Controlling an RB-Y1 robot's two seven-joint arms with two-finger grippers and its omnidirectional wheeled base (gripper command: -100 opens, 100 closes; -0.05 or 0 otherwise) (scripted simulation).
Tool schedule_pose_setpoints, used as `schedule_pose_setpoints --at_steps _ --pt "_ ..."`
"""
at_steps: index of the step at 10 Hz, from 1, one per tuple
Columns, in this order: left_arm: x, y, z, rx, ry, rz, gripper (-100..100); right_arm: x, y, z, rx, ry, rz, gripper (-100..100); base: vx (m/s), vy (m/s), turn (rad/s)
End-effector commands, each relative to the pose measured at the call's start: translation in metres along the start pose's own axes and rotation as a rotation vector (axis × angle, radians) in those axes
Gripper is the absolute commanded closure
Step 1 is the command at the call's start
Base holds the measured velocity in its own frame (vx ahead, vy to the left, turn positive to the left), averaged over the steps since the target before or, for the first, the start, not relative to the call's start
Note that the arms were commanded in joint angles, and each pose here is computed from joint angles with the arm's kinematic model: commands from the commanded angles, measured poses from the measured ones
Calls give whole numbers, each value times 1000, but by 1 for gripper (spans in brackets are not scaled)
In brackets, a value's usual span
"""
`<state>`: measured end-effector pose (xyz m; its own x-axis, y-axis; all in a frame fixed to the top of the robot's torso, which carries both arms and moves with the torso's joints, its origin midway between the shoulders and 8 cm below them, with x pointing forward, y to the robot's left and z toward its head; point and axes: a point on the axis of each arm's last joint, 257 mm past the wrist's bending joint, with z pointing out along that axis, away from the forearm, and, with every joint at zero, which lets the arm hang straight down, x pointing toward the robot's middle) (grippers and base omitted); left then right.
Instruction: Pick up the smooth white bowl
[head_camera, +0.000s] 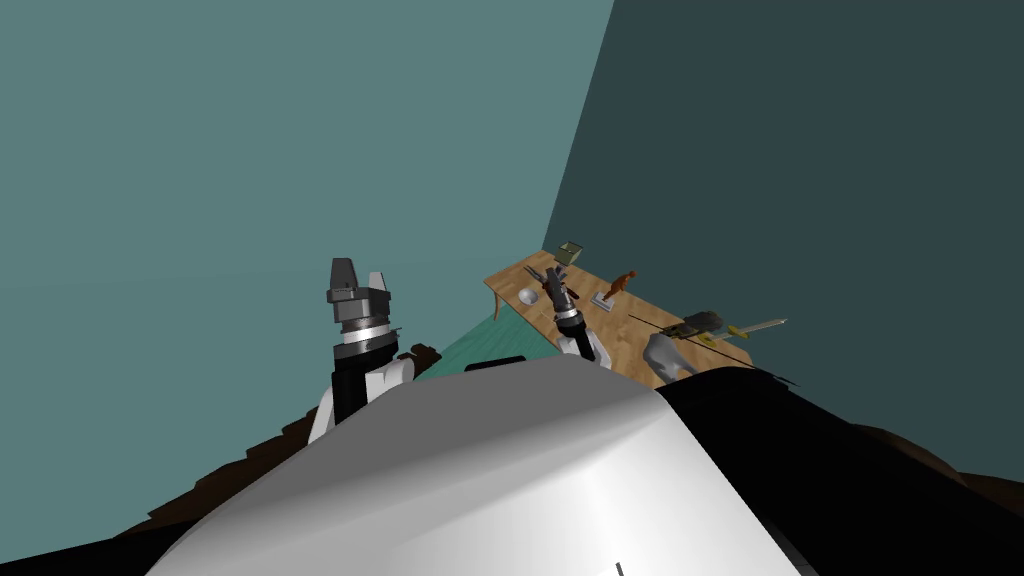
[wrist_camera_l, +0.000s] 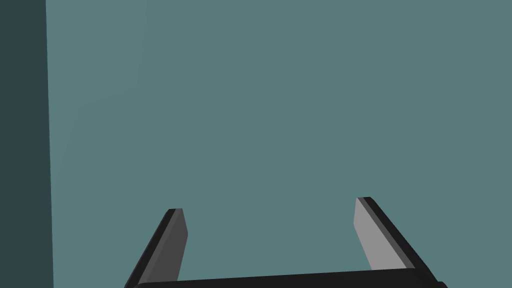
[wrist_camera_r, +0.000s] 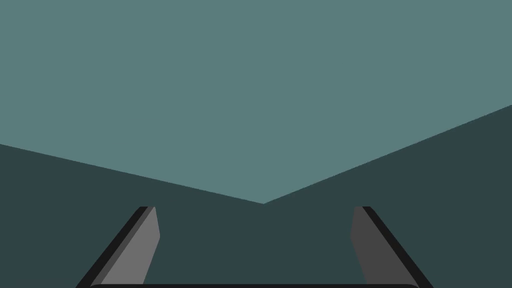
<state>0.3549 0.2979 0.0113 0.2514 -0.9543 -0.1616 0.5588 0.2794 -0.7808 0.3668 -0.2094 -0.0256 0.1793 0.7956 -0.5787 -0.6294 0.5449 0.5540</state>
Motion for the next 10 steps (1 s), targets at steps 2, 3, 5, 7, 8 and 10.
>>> schedule_pose_setpoints --at_steps 2,3,5,7,8,10 --pt "0 0 0 0 0 0 0 19 -2 -2 -17 77 -81 -100 10 5 -10" --pt "0 0 0 0 0 0 0 35 -5 -4 -32 138 -144 -100 9 6 -13" --pt "0 0 0 0 0 0 0 51 -9 -8 -52 207 -219 -100 16 9 -12" --pt "0 0 0 0 0 0 0 66 -14 -13 -73 273 -293 -100 15 9 -9" --pt "0 0 0 0 0 0 0 81 -20 -18 -91 329 -355 -100 17 12 -10" --pt "0 0 0 0 0 0 0 95 -27 -26 -117 400 -433 -100 16 9 -7"
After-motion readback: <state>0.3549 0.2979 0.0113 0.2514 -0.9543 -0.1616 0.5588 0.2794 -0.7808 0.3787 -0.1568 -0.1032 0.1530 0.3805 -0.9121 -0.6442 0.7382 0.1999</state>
